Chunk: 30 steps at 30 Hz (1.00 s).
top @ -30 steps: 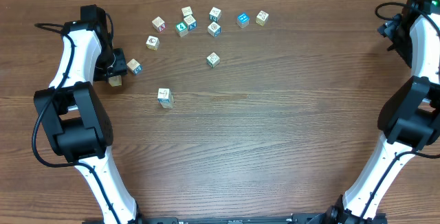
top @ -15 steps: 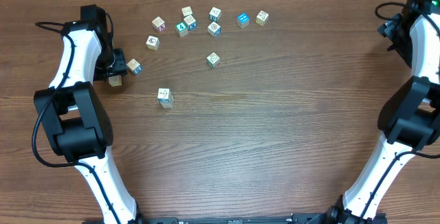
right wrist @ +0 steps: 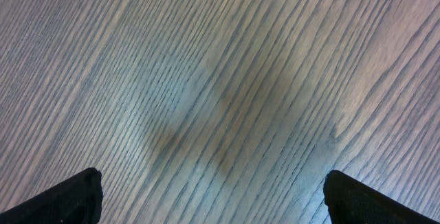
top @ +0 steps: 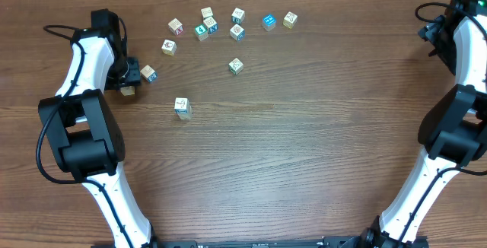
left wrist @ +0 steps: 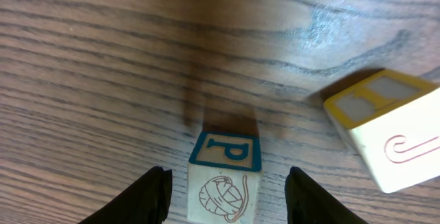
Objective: Form a tower
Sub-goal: 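Lower the open left gripper around the blue-topped P block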
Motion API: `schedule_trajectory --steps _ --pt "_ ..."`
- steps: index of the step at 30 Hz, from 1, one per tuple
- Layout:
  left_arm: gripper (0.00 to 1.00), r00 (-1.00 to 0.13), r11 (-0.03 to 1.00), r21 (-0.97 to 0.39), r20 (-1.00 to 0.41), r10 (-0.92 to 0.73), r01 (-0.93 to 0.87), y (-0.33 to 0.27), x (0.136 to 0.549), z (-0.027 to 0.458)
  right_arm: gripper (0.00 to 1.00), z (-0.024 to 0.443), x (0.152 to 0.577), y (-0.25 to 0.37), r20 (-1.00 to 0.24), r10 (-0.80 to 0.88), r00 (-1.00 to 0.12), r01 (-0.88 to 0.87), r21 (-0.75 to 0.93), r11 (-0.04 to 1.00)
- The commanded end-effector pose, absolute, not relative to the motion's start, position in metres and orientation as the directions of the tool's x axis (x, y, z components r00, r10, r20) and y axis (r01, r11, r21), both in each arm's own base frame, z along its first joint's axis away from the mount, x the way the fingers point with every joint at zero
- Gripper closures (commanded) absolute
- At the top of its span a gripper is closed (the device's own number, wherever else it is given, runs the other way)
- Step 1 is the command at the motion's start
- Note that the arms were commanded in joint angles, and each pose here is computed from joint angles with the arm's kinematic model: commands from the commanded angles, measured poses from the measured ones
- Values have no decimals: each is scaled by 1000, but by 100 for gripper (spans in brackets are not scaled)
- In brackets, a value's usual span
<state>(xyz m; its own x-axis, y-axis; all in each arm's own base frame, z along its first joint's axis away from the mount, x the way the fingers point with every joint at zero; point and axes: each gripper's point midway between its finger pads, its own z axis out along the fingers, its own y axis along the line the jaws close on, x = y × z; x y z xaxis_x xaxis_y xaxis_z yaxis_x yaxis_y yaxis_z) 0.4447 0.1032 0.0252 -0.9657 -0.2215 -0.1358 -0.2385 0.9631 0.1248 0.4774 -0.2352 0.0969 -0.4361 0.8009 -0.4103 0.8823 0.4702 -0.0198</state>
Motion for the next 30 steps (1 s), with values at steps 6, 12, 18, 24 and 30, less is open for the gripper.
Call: schedule_trajectory --steps 6,12,18,24,30 --pt "56 -972 966 131 -107 -211 -224 109 439 11 0 99 480 -238 -425 796 -431 884 -23 467" --pt "60 -971 969 107 -112 -210 -222 105 440 7 0 99 480 -238 -425 796 -431 884 -23 467" --pt "64 -971 970 103 -118 -210 -222 104 441 5 0 99 480 -238 -425 796 -431 884 -23 467" --pt "64 -970 973 74 -125 -210 -220 100 444 5 0 99 480 -238 -426 796 -431 884 -23 467" --pt "63 -965 971 35 -124 -232 -238 103 443 4 0 99 480 -238 -426 796 -431 884 -23 467"
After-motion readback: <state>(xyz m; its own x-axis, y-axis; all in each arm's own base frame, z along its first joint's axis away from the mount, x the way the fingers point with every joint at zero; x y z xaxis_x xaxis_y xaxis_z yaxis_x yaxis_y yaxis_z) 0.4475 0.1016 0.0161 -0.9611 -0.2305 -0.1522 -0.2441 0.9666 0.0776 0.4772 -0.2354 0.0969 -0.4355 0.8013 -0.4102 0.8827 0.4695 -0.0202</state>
